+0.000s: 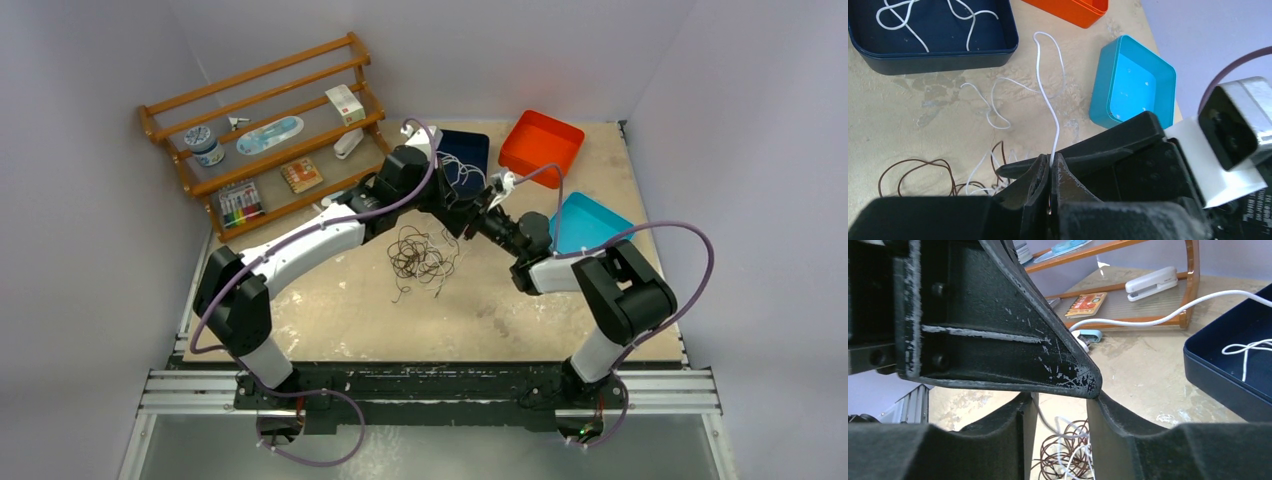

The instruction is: Untangle the cables

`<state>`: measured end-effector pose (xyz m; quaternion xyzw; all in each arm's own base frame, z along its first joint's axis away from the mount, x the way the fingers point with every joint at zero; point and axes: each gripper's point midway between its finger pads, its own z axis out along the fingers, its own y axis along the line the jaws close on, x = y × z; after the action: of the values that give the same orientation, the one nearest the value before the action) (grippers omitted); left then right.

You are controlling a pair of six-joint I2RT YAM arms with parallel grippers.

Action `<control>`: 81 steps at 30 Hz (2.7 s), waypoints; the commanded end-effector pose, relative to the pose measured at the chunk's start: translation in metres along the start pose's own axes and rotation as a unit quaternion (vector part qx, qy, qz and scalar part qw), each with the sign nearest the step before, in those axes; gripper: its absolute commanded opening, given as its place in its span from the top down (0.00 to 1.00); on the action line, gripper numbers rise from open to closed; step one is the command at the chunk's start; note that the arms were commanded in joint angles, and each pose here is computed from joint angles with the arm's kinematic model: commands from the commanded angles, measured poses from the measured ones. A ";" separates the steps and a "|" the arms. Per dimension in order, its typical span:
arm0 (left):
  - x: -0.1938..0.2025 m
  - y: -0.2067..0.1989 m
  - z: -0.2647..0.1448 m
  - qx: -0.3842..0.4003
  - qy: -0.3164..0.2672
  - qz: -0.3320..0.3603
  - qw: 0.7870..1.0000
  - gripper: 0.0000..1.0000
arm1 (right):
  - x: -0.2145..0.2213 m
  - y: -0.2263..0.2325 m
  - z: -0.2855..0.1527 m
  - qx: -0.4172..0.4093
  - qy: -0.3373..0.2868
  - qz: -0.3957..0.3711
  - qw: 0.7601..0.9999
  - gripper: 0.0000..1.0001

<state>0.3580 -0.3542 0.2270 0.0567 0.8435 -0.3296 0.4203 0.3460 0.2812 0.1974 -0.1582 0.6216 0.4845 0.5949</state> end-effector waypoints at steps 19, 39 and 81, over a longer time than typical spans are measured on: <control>-0.116 -0.065 -0.067 0.071 -0.109 0.022 0.991 1.00 | 0.086 0.001 0.004 0.007 0.065 0.001 0.998 0.79; -0.138 -0.043 -0.091 0.009 -0.134 0.094 0.986 1.00 | 0.047 0.037 -0.050 0.052 0.045 -0.038 0.997 0.53; -0.120 -0.030 -0.125 0.017 -0.160 0.126 0.979 1.00 | -0.148 0.022 0.010 0.138 -0.038 0.010 0.990 0.41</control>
<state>0.3451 -0.2805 0.3545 0.1223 0.7779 -0.2597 0.5589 0.3648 0.2346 0.3026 -0.0478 0.7037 0.3640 0.6083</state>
